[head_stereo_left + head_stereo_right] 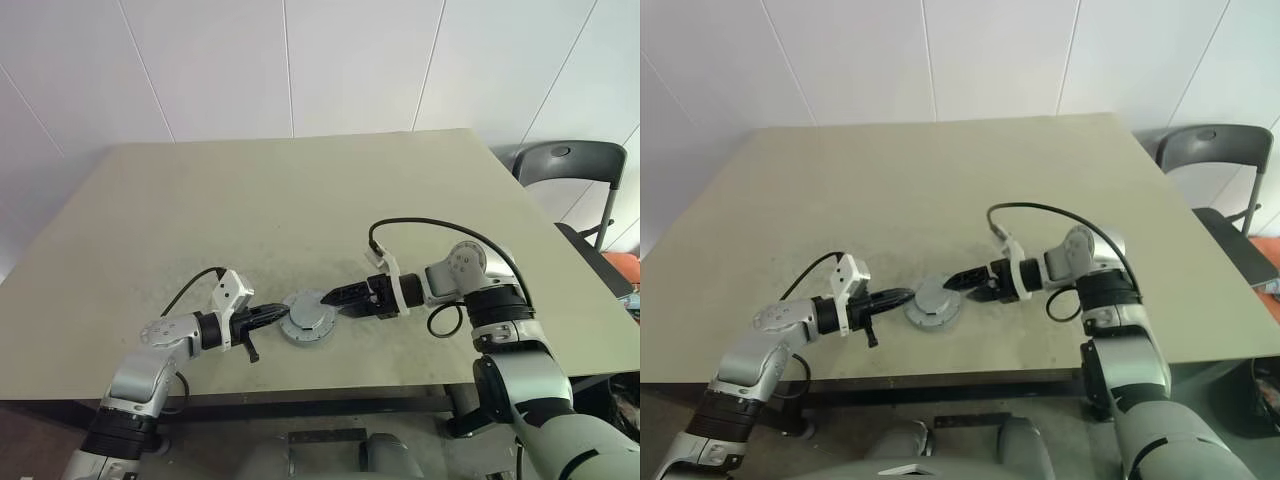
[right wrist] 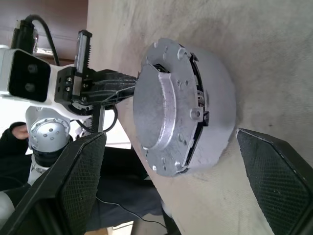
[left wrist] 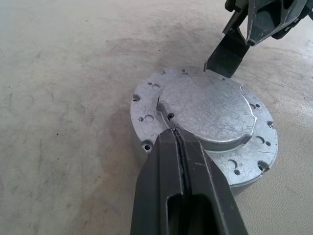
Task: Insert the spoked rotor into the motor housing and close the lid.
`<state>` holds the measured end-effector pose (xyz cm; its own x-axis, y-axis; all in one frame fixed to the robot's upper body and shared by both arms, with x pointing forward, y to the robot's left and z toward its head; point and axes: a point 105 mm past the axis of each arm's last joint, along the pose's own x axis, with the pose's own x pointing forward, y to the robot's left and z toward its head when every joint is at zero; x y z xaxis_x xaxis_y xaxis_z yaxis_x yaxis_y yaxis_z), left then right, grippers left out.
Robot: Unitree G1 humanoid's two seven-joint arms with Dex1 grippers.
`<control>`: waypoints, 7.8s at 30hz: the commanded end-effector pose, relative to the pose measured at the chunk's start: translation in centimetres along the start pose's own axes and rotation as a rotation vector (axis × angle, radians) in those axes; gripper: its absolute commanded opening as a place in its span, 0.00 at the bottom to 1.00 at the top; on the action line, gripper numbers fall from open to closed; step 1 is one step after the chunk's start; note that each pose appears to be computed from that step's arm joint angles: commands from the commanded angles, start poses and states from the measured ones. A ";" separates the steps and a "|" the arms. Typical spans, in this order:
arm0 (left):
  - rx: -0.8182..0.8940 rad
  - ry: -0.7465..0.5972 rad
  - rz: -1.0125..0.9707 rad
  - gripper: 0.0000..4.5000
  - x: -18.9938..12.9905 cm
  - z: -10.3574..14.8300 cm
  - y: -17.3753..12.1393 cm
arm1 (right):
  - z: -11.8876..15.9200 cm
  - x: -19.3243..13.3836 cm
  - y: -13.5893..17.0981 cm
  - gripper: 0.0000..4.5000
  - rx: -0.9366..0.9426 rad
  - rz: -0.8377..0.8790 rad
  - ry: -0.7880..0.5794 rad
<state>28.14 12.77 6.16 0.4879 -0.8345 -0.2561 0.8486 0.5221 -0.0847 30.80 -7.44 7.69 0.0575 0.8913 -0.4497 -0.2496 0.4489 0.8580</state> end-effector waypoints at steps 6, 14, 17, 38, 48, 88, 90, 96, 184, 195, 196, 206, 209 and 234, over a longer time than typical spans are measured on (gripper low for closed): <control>-0.004 0.015 -0.025 0.00 0.1 -0.3 -0.6 | -0.4 0.8 0.3 0.99 0.035 0.048 -0.011; -0.009 0.014 -0.025 0.00 0.2 -0.5 -0.5 | -1.0 1.9 0.5 0.50 0.039 0.065 -0.006; -0.011 0.014 -0.025 0.00 0.2 -0.6 -0.5 | -0.7 1.9 0.4 0.34 0.048 0.057 -0.030; -0.720 -0.370 0.230 0.12 -4.1 1.4 3.0 | 0.6 0.6 2.7 0.32 0.007 0.160 -0.085; -0.914 -0.400 0.187 0.87 -6.0 -0.6 1.8 | 0.3 0.8 2.6 0.32 0.003 0.155 -0.073; -1.101 -0.518 -0.124 1.00 -4.7 3.0 -1.0 | 1.6 -0.1 8.1 0.32 -0.061 0.430 -0.102; -1.091 -0.525 -0.140 1.00 -4.5 3.4 -1.1 | 1.5 0.0 8.2 0.32 -0.063 0.433 -0.097; -1.077 -0.524 -0.180 1.00 -3.9 4.2 -1.6 | 1.4 0.0 8.4 0.32 -0.064 0.434 -0.092; -1.502 -0.707 1.127 1.00 -9.0 -0.9 9.9 | 3.5 -0.9 5.5 1.00 -1.336 -0.012 -0.171; -1.309 -0.219 1.266 1.00 -7.7 -1.3 5.8 | 4.0 -0.8 5.4 1.00 -1.350 -0.035 -0.197; -1.262 -0.204 1.250 1.00 -7.5 -0.8 5.7 | 4.1 -0.9 5.2 1.00 -1.347 -0.046 -0.203; -0.121 0.198 0.946 1.00 -5.7 1.9 5.7 | 4.8 -2.6 2.4 1.00 -1.272 -0.136 -0.289; 0.114 0.228 0.839 1.00 -5.4 2.1 5.5 | 4.9 -3.4 1.2 1.00 -1.247 -0.159 -0.319; -0.058 -0.255 0.224 1.00 -5.3 3.7 4.0 | 4.1 -6.7 -0.7 1.00 -1.265 -0.120 -0.360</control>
<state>29.42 18.37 9.23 0.7147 -0.6958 -0.0720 0.6835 0.7165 -0.1397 34.38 -13.09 9.53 0.3347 0.8948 -0.2955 -0.9411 0.3337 -0.0553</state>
